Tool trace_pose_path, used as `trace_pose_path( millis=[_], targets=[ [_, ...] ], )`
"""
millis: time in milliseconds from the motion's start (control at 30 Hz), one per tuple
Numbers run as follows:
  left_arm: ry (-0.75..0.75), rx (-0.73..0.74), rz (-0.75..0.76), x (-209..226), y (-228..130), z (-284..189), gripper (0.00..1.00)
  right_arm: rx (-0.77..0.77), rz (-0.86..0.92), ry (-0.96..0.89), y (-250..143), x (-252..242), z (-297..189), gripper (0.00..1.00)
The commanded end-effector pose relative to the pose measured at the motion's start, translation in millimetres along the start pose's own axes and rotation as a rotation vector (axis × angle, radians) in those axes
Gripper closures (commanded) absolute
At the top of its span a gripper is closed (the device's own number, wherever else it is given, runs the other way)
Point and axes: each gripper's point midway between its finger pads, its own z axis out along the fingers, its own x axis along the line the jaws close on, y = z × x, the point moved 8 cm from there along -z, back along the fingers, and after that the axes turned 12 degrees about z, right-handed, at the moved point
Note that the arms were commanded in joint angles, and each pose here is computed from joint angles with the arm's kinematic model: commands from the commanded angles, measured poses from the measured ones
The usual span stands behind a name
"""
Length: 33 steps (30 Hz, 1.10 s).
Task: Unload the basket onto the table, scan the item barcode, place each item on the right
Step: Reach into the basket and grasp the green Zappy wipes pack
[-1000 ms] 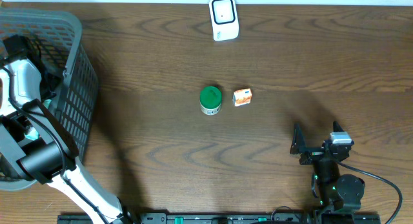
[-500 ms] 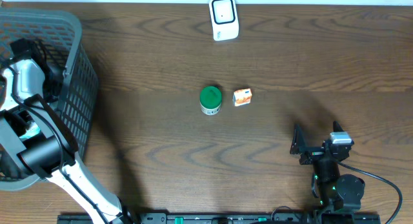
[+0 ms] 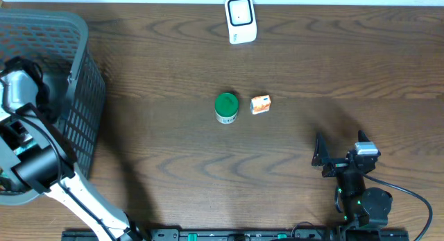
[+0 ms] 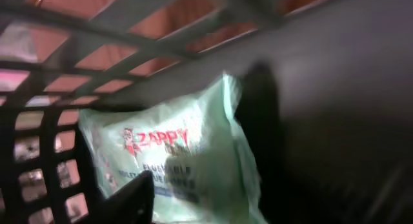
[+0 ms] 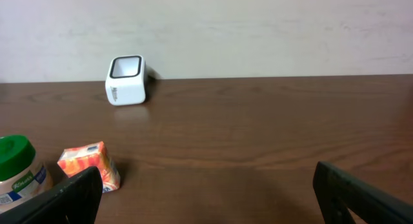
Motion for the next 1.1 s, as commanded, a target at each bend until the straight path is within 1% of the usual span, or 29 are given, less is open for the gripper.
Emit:
trace_pose_path(
  millis=[0, 100, 133, 167, 267, 300, 333, 367, 400, 467, 500, 600, 700, 800, 1067],
  targets=[
    [0.038, 0.044, 0.014, 6.3, -5.1, 11.1, 0.58, 0.002, 0.01, 0.006, -0.8, 1.2, -0.1, 0.01],
    [0.043, 0.061, 0.012, 10.0, -7.0, 13.0, 0.66, 0.002, 0.01, 0.006, -0.8, 1.2, -0.1, 0.01],
    [0.045, 0.066, 0.009, 10.9, -7.6, 13.5, 0.67, 0.002, 0.01, 0.006, -0.8, 1.2, -0.1, 0.01],
    [0.046, 0.071, 0.007, 11.8, -8.2, 13.9, 0.71, 0.002, 0.01, 0.006, -0.8, 1.2, -0.1, 0.01],
    [0.051, 0.085, 0.01, 12.7, -10.8, 13.6, 0.71, 0.002, 0.01, 0.006, -0.8, 1.2, -0.1, 0.01],
    [0.054, 0.091, 0.005, 13.2, -11.9, 13.5, 0.6, 0.002, 0.01, 0.006, -0.8, 1.2, -0.1, 0.01],
    [0.056, 0.096, -0.001, 13.5, -12.8, 13.4, 0.45, 0.002, 0.01, 0.006, -0.8, 1.2, -0.1, 0.01],
    [0.057, 0.1, -0.004, 13.8, -13.5, 13.3, 0.32, 0.002, 0.01, 0.006, -0.8, 1.2, -0.1, 0.01],
    [0.057, 0.102, -0.003, 13.7, -13.9, 13.2, 0.25, 0.002, 0.01, 0.006, -0.8, 1.2, -0.1, 0.01],
    [0.056, 0.108, 0.001, 13.7, -14.9, 13.3, 0.12, 0.002, 0.01, 0.006, -0.8, 1.2, -0.1, 0.01],
    [0.057, 0.11, 0.002, 13.8, -15.3, 13.2, 0.08, 0.002, 0.01, 0.006, -0.8, 1.2, -0.1, 0.01],
    [0.035, 0.126, 0.003, 11.5, -17.3, 13.7, 0.03, 0.002, 0.01, 0.006, -0.8, 1.2, -0.1, 0.01],
    [0.009, 0.164, 0.009, 8.3, -22.5, 15.2, 0.03, 0.002, 0.01, 0.006, -0.8, 1.2, -0.1, 0.01],
    [0.027, 0.205, 0.011, 8.9, -28.7, 18.1, 0.03, 0.002, 0.01, 0.006, -0.8, 1.2, -0.1, 0.01],
    [0.103, 0.38, 0.01, 11.4, -50.4, 41.6, 0.03, 0.002, 0.01, 0.006, -0.8, 1.2, -0.1, 0.01]
  ],
)
